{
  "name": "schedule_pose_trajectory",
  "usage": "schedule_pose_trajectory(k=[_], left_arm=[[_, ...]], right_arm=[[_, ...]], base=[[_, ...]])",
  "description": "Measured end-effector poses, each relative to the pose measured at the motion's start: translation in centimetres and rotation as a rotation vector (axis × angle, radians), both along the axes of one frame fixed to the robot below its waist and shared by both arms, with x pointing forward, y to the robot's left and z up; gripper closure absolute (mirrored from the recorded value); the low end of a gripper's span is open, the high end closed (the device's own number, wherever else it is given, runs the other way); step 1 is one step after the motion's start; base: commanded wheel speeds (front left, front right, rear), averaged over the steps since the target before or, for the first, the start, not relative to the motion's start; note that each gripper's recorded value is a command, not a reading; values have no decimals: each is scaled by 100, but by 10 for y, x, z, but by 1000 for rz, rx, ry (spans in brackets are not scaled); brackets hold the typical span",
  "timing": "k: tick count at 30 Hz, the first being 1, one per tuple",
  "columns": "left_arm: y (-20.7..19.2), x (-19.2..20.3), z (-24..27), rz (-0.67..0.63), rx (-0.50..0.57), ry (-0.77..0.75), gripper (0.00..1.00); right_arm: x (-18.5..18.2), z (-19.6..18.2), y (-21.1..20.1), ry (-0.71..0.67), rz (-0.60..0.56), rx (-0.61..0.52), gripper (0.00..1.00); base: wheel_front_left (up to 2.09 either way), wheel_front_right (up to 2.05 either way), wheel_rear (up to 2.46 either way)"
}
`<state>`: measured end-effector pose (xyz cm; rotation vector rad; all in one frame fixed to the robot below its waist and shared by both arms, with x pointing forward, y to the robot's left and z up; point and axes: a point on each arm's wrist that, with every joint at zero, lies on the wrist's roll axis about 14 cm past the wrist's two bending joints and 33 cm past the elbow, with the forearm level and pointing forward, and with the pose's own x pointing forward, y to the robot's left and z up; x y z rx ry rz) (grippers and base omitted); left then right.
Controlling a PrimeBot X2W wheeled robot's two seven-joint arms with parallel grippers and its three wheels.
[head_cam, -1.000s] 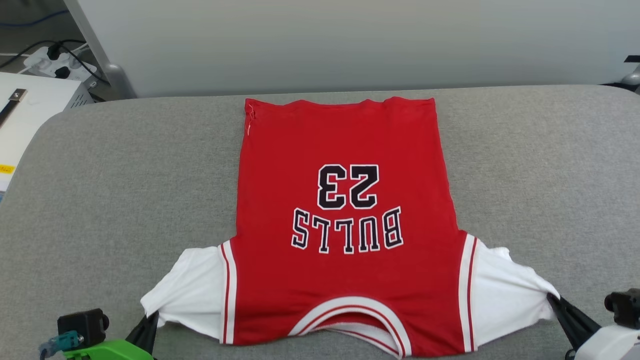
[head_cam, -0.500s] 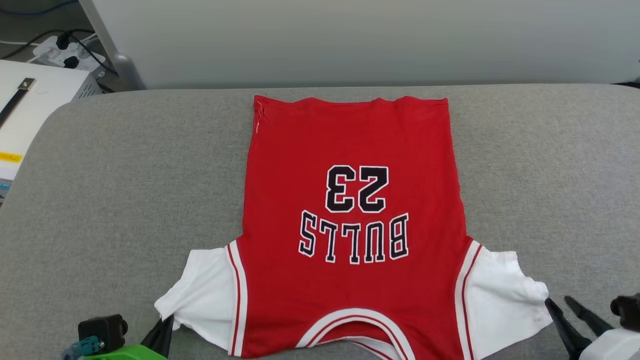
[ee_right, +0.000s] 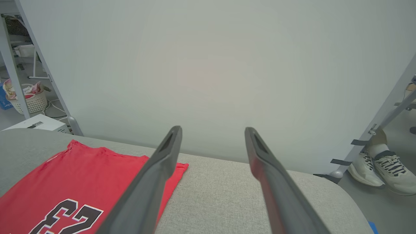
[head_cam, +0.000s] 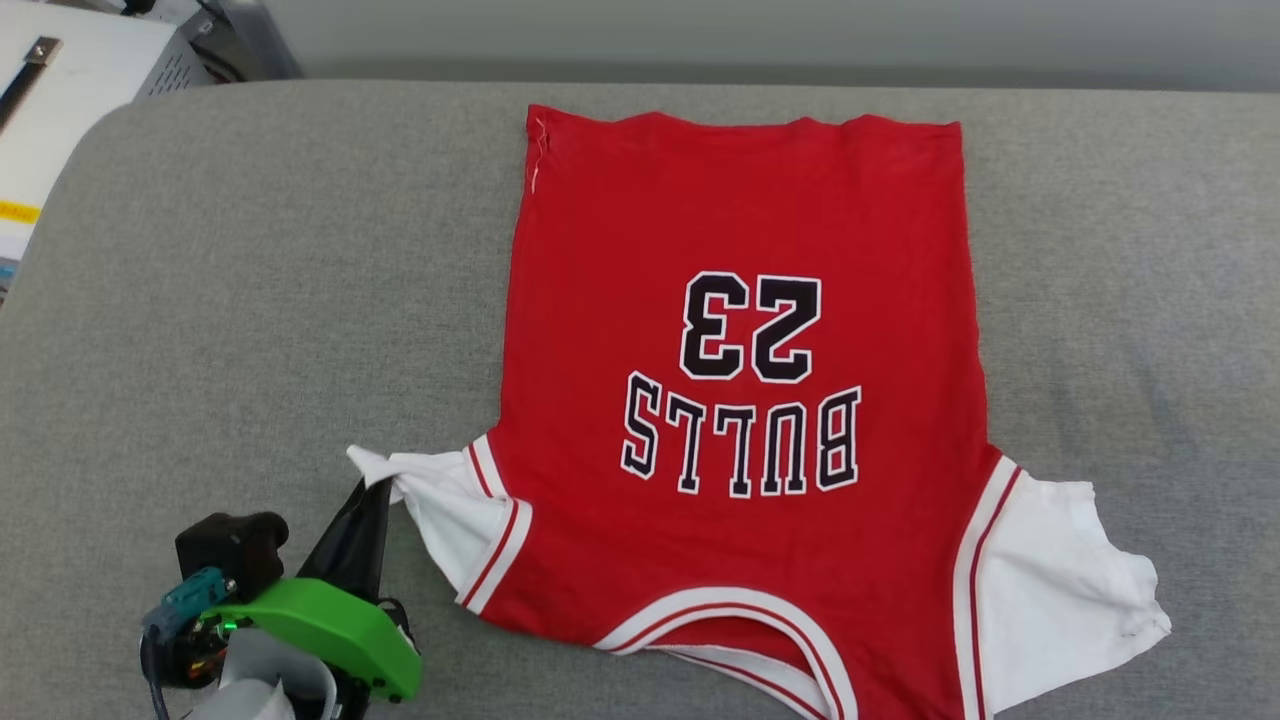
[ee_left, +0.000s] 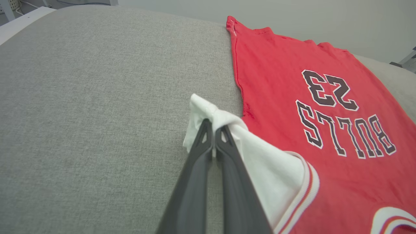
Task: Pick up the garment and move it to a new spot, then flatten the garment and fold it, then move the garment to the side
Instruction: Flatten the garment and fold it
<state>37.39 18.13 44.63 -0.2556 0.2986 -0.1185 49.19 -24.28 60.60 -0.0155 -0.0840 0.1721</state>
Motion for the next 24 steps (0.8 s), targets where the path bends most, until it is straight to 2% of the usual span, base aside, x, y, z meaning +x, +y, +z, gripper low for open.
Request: schedule_pose_trajectory(k=[4,8,12,17,24], left_arm=[[-8,16,2,-15,5,-32,100],[-12,29,-1,-8,-1,-42,100],[-11,36,-12,13,-4,-28,100],[-11,44,-24,27,0,-19,100],[-10,51,-40,41,1,-2,100]], right_arm=[[48,10,7,95,22,-54,0],[92,-8,16,275,41,-86,0],[122,-50,29,520,67,-110,0],[140,-110,46,814,103,-144,0],[164,-163,59,959,112,-157,0]], base=[[0,0,0],[0,0,0],[0,0,0],[0,0,0],[0,0,0]])
